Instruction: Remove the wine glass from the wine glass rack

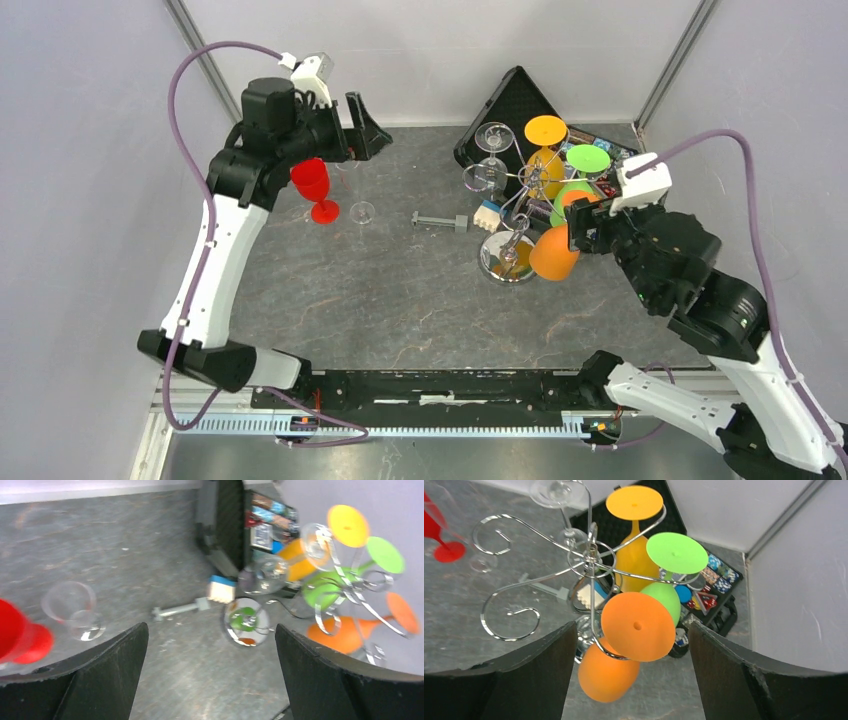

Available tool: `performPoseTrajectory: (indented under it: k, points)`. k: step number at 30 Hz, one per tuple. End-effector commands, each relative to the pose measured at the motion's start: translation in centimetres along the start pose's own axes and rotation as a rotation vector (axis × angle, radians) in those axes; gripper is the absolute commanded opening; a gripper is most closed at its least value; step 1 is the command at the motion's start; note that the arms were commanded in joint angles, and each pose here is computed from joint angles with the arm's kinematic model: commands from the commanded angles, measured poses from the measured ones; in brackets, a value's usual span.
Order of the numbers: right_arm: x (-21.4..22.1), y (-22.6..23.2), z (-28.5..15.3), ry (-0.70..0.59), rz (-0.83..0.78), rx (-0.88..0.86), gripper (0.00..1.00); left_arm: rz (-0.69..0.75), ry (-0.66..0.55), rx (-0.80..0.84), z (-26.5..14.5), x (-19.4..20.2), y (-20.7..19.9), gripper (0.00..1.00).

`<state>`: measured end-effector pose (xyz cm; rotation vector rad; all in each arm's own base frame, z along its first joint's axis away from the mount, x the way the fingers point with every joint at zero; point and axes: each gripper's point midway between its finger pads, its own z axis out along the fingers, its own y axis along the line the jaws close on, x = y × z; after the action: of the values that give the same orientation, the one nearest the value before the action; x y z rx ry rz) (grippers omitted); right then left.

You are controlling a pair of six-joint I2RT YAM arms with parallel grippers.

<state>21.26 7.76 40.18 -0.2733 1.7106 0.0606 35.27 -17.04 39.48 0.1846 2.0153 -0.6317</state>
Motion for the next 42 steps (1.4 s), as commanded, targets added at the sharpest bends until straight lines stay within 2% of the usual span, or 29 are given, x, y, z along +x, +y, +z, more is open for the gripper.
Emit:
performPoseTrajectory:
  k: [1,5,9,13,17,22,28,42]
  points:
    - [0.9,-2.0,0.1,0.052,-0.029,0.126,0.86,-0.115,-0.117,0.347,-2.0,-2.0,-6.5,1.0]
    - [1.2,-2.5,0.4,0.062,-0.045,0.169,0.89,-0.166,-0.128,0.436,-2.9,-1.7,-8.0,1.0]
    - [-0.3,0.3,0.8,0.008,-0.045,0.004,0.89,-0.186,-0.116,0.474,-3.2,-1.0,-8.4,1.0]
    - [-0.4,2.4,2.0,0.052,-0.123,-0.082,0.83,-0.158,-0.102,0.423,-3.1,0.0,-7.4,1.0]
    - [1.3,2.9,3.2,0.159,-0.204,-0.077,0.78,-0.092,-0.103,0.288,-3.3,0.6,-5.2,1.0]
    - [2.4,2.7,4.0,0.227,-0.26,-0.039,0.7,-0.07,-0.079,0.261,-3.0,1.4,-4.6,1.0]
    - [2.4,1.2,4.0,0.256,-0.297,0.038,0.53,-0.087,-0.041,0.248,-1.9,2.3,-4.0,1.0]
    - [3.5,-0.1,4.1,0.313,-0.38,0.112,0.39,-0.04,-0.051,0.168,-2.6,2.4,-2.7,1.0]
